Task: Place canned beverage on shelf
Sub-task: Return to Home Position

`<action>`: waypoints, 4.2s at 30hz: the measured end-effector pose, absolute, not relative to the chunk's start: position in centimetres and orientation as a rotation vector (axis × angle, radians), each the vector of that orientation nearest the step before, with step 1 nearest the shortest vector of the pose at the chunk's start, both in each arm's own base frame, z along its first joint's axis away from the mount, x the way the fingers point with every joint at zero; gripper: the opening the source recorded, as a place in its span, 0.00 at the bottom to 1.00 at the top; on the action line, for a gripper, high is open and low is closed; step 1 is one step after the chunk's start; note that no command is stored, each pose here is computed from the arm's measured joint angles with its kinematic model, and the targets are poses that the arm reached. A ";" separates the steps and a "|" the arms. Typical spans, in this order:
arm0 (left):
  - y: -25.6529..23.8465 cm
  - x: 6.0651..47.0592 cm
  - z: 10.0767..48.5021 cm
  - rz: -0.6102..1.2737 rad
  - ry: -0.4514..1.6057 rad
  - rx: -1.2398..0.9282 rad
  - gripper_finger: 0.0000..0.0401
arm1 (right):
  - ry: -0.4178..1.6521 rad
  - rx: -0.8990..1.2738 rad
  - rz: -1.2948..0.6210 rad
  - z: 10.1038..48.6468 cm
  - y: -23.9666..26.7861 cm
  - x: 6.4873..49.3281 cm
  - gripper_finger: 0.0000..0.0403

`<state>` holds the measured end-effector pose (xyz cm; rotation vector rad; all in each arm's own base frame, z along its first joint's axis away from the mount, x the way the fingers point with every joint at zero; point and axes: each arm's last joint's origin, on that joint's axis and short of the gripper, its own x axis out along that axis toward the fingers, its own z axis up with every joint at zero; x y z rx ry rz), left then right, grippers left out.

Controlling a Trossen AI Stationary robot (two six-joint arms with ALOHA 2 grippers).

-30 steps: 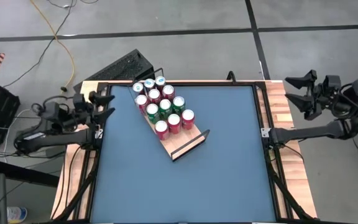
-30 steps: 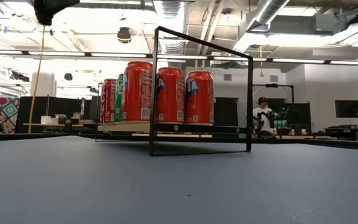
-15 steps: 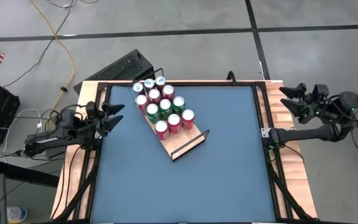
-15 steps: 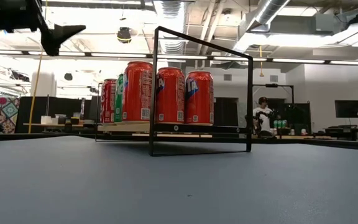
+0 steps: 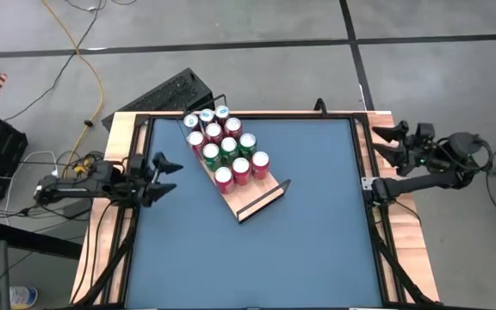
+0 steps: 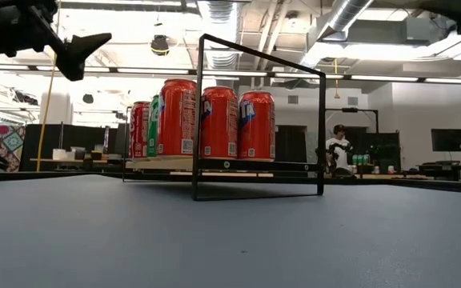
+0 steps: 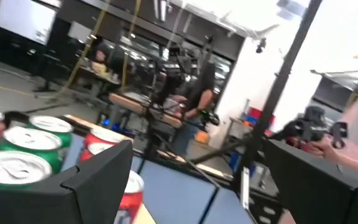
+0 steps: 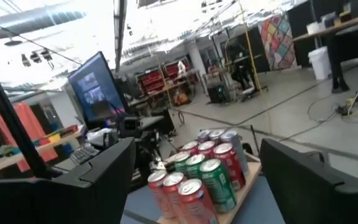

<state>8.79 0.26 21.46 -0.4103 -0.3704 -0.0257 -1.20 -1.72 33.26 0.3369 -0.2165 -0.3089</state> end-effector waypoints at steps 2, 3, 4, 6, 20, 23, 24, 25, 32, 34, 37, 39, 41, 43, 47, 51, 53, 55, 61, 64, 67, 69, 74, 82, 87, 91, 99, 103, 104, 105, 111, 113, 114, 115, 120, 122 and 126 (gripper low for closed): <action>-0.1 8.8 21.4 -0.069 -0.352 -0.396 0.88 | -0.193 0.319 -0.300 32.7 -1.6 -0.5 0.82; -0.3 8.8 21.3 -0.101 -0.342 -0.382 0.88 | -0.171 0.305 -0.302 32.2 -1.5 -0.1 0.82; -0.5 8.8 21.3 -0.122 -0.334 -0.374 0.88 | -0.158 0.295 -0.306 31.9 -1.5 0.2 0.82; -0.7 8.8 21.2 -0.141 -0.327 -0.358 0.88 | -0.132 0.273 -0.311 31.3 -1.4 0.6 0.82; -1.0 9.0 20.8 -0.147 -0.281 -0.332 0.88 | -0.165 0.198 -0.157 22.8 0.5 7.8 0.82; -1.1 8.8 21.2 -0.194 -0.322 -0.281 0.88 | -0.222 0.210 -0.130 20.4 0.7 8.9 0.82; -1.2 8.8 21.3 -0.219 -0.327 -0.270 0.88 | -0.240 0.225 -0.131 19.6 0.8 9.1 0.82; -1.3 8.7 21.3 -0.245 -0.326 -0.261 0.88 | -0.238 0.243 -0.134 18.7 0.8 9.4 0.82; -1.4 9.0 20.4 -0.270 -0.220 -0.261 0.88 | -0.135 0.268 -0.209 17.6 0.1 9.6 0.82; -1.4 9.1 20.0 -0.265 -0.200 -0.263 0.88 | -0.119 0.242 -0.238 17.5 -0.1 9.6 0.82; -1.4 9.4 19.0 -0.271 -0.206 -0.285 0.88 | -0.113 0.221 -0.278 17.4 -0.5 9.6 0.82; -1.4 9.4 18.8 -0.266 -0.185 -0.302 0.88 | -0.109 0.206 -0.299 17.3 -0.7 9.6 0.82; -1.4 9.4 18.6 -0.265 -0.169 -0.310 0.88 | -0.105 0.190 -0.311 17.3 -0.8 9.6 0.82; -1.4 9.4 18.7 -0.266 -0.173 -0.309 0.88 | -0.104 0.183 -0.324 17.3 -0.9 9.6 0.82; -1.4 9.4 18.7 -0.249 -0.185 -0.307 0.88 | -0.090 0.115 -0.346 17.2 -1.1 9.6 0.82; -1.3 9.5 18.3 -0.206 -0.140 -0.356 0.88 | -0.080 0.080 -0.349 17.2 -1.1 9.6 0.82; -1.3 9.6 17.8 -0.198 -0.094 -0.362 0.88 | -0.078 0.080 -0.349 17.2 -1.1 9.6 0.82; -1.3 9.7 17.4 -0.189 -0.048 -0.354 0.88 | -0.076 0.080 -0.348 17.1 -1.1 9.6 0.82; -1.3 9.7 17.0 -0.171 0.007 -0.553 0.88 | -0.075 0.080 -0.347 17.1 -1.1 9.6 0.82; -1.2 9.7 16.9 -0.162 0.018 -0.639 0.88 | -0.075 0.080 -0.347 17.1 -1.1 9.6 0.82; -1.2 9.7 16.9 -0.153 0.015 -0.635 0.88 | -0.075 0.080 -0.347 17.1 -1.1 9.6 0.82; -1.2 9.7 16.8 -0.133 0.011 -0.602 0.88 | -0.075 0.080 -0.348 17.1 -1.1 9.6 0.82; -1.0 9.8 16.8 -0.077 -0.008 -0.518 0.88 | -0.075 0.080 -0.349 17.1 -1.1 9.6 0.82; -1.0 9.8 16.8 -0.077 -0.007 -0.521 0.88 | -0.075 0.080 -0.350 17.1 -1.1 9.6 0.82; -1.0 9.8 16.8 -0.078 -0.007 -0.521 0.88 | -0.075 0.080 -0.350 17.1 -1.1 9.6 0.82; -1.0 9.8 16.8 -0.078 -0.007 -0.521 0.88 | -0.074 0.080 -0.350 17.1 -1.1 9.6 0.82; -1.0 9.8 16.8 -0.078 -0.007 -0.521 0.88 | -0.074 0.080 -0.351 17.1 -1.1 9.6 0.82; -1.0 9.8 16.8 -0.078 -0.007 -0.521 0.88 | -0.074 0.080 -0.351 17.1 -1.1 9.6 0.82; -1.0 9.8 16.8 -0.078 -0.007 -0.521 0.88 | -0.074 0.080 -0.351 17.1 -1.1 9.6 0.82; -1.0 9.8 16.8 -0.078 -0.007 -0.521 0.88 | -0.074 0.080 -0.351 17.1 -1.1 9.6 0.82; -1.0 9.8 16.8 -0.078 -0.007 -0.521 0.88 | -0.074 0.080 -0.352 17.1 -1.1 9.6 0.82; -1.0 9.8 16.8 -0.078 -0.007 -0.521 0.88 | -0.074 0.080 -0.353 17.1 -1.1 9.6 0.82; -1.0 9.8 16.8 -0.078 -0.007 -0.521 0.88 | -0.074 0.080 -0.353 17.1 -1.1 9.6 0.82; -1.0 9.8 16.8 -0.078 -0.007 -0.521 0.88 | -0.075 0.080 -0.353 17.1 -1.1 9.6 0.82; -1.0 9.8 16.8 -0.078 -0.007 -0.521 0.88 | -0.075 0.080 -0.353 17.1 -1.1 9.6 0.82; -1.0 9.8 16.8 -0.078 -0.007 -0.521 0.88 | -0.075 0.080 -0.353 17.1 -1.1 9.6 0.82; -1.0 9.8 16.8 -0.078 -0.006 -0.521 0.88 | -0.075 0.080 -0.353 17.1 -1.1 9.6 0.82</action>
